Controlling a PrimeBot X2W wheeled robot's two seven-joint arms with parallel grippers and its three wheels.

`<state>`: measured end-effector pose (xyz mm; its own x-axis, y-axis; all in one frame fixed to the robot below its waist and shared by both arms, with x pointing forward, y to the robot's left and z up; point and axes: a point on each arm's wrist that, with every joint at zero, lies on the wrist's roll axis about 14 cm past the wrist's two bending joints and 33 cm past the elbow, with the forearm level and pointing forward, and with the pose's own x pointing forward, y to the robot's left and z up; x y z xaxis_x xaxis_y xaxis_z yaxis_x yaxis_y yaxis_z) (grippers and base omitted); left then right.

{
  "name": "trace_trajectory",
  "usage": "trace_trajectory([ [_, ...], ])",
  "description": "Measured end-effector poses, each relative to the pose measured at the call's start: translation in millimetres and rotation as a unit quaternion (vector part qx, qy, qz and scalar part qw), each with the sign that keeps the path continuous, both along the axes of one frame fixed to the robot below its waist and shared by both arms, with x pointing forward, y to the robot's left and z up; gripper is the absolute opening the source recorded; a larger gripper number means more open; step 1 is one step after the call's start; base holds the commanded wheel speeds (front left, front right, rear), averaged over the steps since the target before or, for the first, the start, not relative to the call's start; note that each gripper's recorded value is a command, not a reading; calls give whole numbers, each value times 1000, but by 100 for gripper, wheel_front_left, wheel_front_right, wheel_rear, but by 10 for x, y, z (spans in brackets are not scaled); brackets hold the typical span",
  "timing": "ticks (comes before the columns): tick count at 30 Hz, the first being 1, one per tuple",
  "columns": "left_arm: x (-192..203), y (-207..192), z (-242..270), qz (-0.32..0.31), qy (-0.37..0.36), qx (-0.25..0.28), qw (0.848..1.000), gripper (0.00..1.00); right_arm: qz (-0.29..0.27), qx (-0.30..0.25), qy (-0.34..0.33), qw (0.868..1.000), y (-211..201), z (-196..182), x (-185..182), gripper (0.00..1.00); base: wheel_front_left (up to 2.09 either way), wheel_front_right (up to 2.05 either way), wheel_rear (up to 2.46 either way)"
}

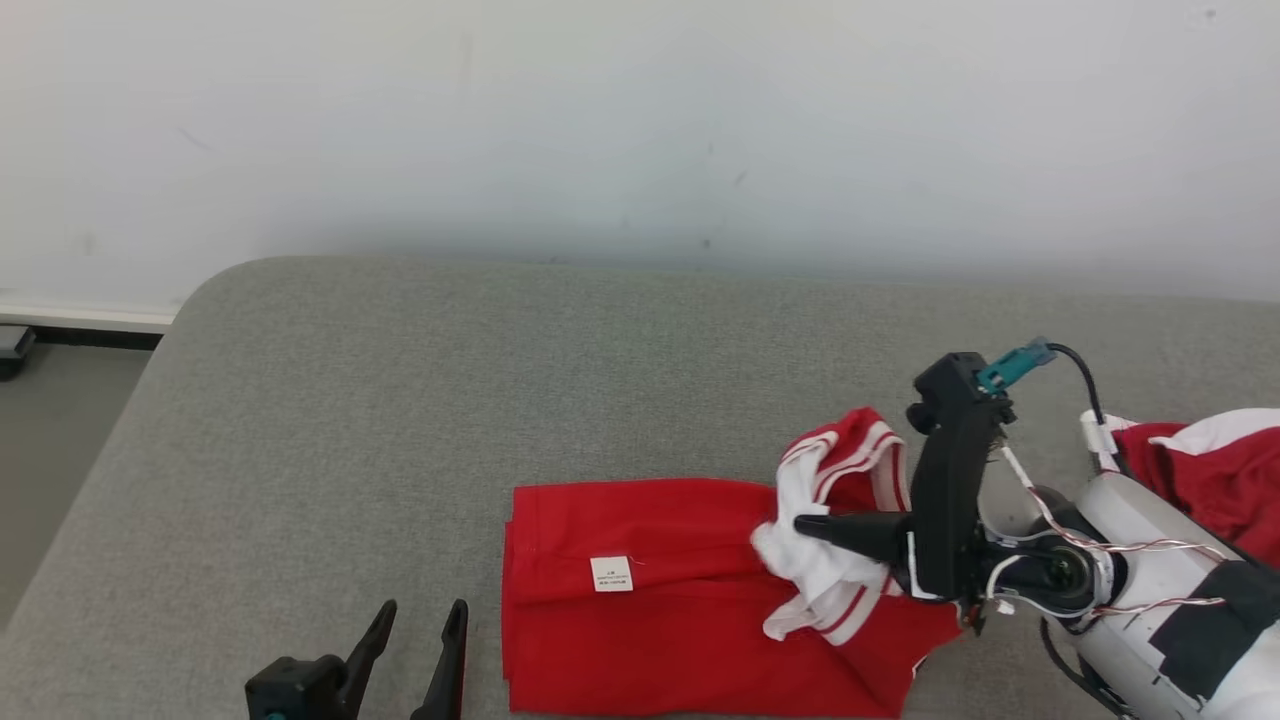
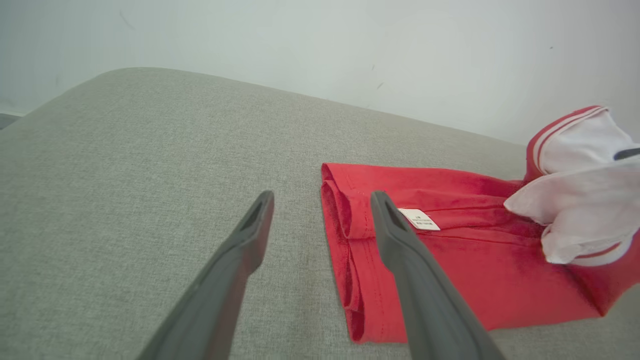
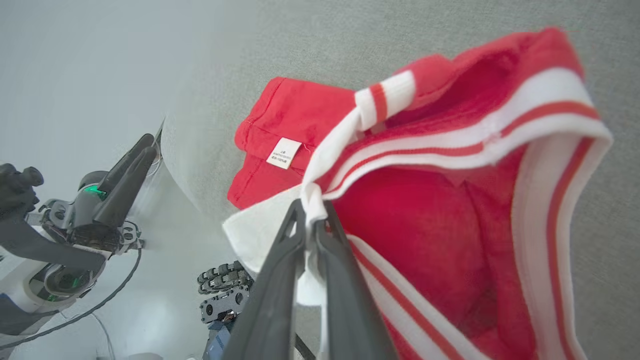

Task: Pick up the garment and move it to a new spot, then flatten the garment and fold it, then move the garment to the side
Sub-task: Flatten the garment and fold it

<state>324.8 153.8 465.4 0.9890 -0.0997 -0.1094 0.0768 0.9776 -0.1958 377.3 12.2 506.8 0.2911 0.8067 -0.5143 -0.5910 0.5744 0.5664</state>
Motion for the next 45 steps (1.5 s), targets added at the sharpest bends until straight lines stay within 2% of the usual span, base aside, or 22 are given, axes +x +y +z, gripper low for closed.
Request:
trace_trajectory([
  [5, -9, 33, 5, 8, 1, -1, 1000, 100, 34, 7, 2, 999, 234, 77, -63, 0, 0, 0, 0],
  [12, -44, 28, -16, 16, 5, -8, 1000, 100, 55, 9, 15, 998, 558, 126, -89, 0, 0, 0, 0],
  [23, -19, -32, 31, 15, 0, -20, 1000, 100, 47, 5, 49, 998, 915, 44, -10, 0, 0, 0, 0],
  [35, -38, 104, 3, 40, 6, -19, 999, 100, 63, -26, 81, 994, 1133, -248, -88, 0, 0, 0, 0],
  [45, -70, 115, -45, 45, 14, -22, 999, 100, 39, -40, 86, 995, 1165, -408, -36, 0, 0, 0, 0],
])
